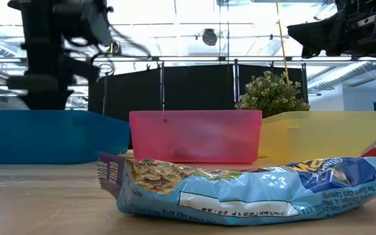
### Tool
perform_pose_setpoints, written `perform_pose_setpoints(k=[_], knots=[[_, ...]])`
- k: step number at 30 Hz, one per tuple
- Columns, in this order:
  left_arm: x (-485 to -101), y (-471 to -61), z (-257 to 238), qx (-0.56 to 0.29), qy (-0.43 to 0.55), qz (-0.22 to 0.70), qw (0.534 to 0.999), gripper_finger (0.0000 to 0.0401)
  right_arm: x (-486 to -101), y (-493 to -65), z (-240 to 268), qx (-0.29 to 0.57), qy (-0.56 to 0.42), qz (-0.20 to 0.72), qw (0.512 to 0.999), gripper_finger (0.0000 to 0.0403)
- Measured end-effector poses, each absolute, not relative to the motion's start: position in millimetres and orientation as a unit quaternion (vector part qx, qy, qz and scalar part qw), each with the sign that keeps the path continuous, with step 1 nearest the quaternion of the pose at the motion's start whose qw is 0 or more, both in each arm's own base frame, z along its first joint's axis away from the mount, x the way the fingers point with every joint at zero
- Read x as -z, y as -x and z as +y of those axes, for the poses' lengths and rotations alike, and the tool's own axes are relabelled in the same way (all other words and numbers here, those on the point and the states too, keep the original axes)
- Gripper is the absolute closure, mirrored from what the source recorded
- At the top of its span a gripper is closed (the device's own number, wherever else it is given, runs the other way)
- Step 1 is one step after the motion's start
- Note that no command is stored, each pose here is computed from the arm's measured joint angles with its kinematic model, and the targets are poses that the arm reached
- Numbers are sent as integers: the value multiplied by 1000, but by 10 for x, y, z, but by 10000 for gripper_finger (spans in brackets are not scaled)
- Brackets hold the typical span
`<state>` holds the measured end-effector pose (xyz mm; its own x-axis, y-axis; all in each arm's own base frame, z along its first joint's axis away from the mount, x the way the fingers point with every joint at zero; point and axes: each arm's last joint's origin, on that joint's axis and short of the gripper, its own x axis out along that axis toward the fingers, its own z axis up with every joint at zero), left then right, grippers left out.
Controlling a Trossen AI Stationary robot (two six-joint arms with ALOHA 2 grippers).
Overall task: Pick and place Granola Bars by type
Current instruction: Put the blue granola bar into the blue bin
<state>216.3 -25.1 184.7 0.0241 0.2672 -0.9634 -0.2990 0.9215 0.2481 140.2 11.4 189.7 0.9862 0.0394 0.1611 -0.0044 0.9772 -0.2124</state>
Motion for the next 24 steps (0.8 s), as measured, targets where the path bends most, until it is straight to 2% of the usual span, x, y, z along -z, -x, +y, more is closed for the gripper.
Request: perform_pose_setpoints(k=[3, 6, 9, 12, 17, 24], knots=[[-2069, -2260, -292, -197, 4, 655, 730, 114, -1901, -1401, 114, -11, 106, -84, 991, 403], [-2340, -2404, -376, -191, 16, 613, 766, 111, -1900, -1402, 114, -11, 106, -84, 991, 403], [-2608, -2550, -536, -175, 54, 553, 813, 123, -1900, -1401, 114, -11, 106, -84, 991, 403], [-2726, -2721, -778, -125, 75, 517, 844, 143, -1896, -1402, 114, -11, 106, -82, 991, 403], [-2609, -3003, -1328, -47, 64, 493, 866, 172, -1890, -1403, 114, -12, 107, -79, 991, 403], [-2067, -3509, -1934, 11, 29, 536, 844, 181, -1893, -1403, 114, -11, 104, -80, 991, 403]])
